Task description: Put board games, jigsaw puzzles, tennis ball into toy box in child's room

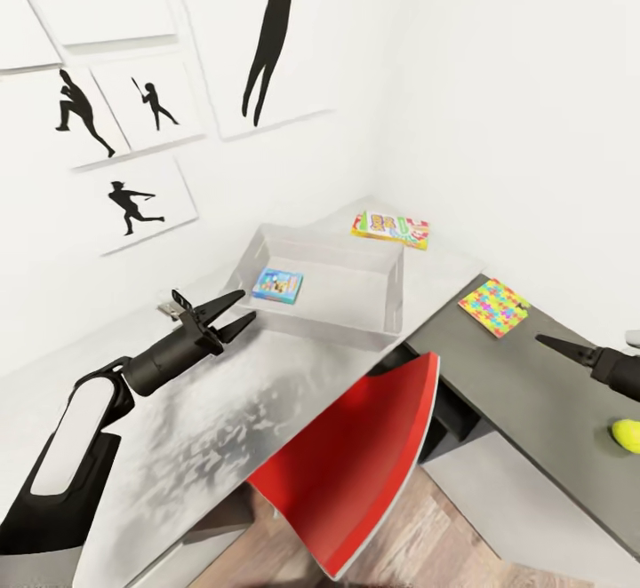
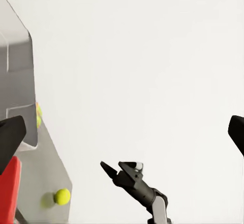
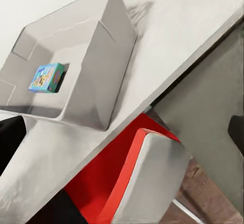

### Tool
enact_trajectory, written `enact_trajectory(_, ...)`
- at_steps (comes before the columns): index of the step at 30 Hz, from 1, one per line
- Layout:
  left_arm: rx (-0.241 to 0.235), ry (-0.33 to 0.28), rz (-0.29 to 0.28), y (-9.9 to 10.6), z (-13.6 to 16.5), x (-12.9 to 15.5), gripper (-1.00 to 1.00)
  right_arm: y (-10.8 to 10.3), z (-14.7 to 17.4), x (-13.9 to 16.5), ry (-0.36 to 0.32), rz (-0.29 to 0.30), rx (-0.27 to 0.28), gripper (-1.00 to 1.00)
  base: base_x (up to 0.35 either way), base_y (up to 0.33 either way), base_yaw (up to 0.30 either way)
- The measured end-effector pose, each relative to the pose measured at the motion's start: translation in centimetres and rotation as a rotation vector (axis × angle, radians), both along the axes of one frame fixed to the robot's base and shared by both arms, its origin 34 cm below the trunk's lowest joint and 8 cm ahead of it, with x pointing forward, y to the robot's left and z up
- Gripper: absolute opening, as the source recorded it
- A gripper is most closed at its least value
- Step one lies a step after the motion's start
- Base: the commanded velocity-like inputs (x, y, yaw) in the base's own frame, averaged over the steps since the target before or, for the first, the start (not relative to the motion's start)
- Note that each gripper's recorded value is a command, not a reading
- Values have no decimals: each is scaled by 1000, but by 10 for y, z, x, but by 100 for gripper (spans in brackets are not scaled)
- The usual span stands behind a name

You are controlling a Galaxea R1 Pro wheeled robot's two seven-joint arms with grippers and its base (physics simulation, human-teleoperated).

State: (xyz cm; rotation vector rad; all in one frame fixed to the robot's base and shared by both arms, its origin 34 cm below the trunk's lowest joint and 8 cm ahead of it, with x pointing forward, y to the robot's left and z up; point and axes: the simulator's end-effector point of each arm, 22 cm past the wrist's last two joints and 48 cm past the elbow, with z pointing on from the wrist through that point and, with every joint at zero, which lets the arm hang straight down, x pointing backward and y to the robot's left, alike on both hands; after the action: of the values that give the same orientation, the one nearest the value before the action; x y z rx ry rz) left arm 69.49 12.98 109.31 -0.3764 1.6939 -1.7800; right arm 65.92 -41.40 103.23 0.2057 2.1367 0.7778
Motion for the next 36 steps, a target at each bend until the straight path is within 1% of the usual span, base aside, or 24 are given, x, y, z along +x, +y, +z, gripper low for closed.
enact_trajectory(1, 0, 0, 0, 0, 0, 0, 100, 0, 0, 0, 0, 0, 1, 100, 0, 0, -277)
enact_trajectory(4, -5, -9, -34, -14, 4, -2, 100, -2, -7, -7, 19, -4, -2, 100, 0, 0, -280)
enact_trajectory(5, -5, -9, -35, -14, 4, -2, 100, -2, -7, -7, 19, -4, -2, 100, 0, 0, -281)
enact_trajectory(7, -9, -16, -59, -24, 7, -4, 100, -3, -9, -9, 27, -7, -4, 100, 0, 0, -282)
enact_trajectory(8, -9, -16, -59, -24, 7, -4, 100, -3, -9, -9, 27, -7, -3, 100, 0, 0, -283)
enact_trajectory(10, -13, -21, -81, -34, 10, -6, 100, -4, -11, -11, 33, -9, -5, 100, 0, 0, -284)
enact_trajectory(11, -13, -21, -81, -34, 10, -6, 100, -4, -11, -11, 33, -9, -5, 100, 0, 0, -284)
enact_trajectory(14, -21, -26, -100, -45, 14, -7, 100, -4, -12, -12, 36, -9, -5, 100, 0, 0, -285)
enact_trajectory(15, -21, -26, -100, -45, 14, -7, 100, -4, -12, -12, 36, -9, -5, 100, 0, 0, -285)
enact_trajectory(17, -34, -32, -118, -57, 19, -8, 100, -4, -13, -13, 39, -10, -6, 100, 0, 0, -285)
enact_trajectory(18, -34, -32, -119, -57, 19, -8, 100, -4, -13, -12, 39, -10, -6, 100, 0, 0, -286)
enact_trajectory(20, -44, -36, -134, -68, 23, -9, 100, -5, -14, -13, 42, -12, -8, 100, 0, 0, -286)
enact_trajectory(26, -53, -39, -152, -80, 28, -10, 100, -7, -17, -13, 48, -20, -15, 100, 0, 0, -286)
enact_trajectory(36, -60, -45, -177, -93, 32, -13, 100, -9, -19, -13, 55, -28, -24, 100, 0, 0, -286)
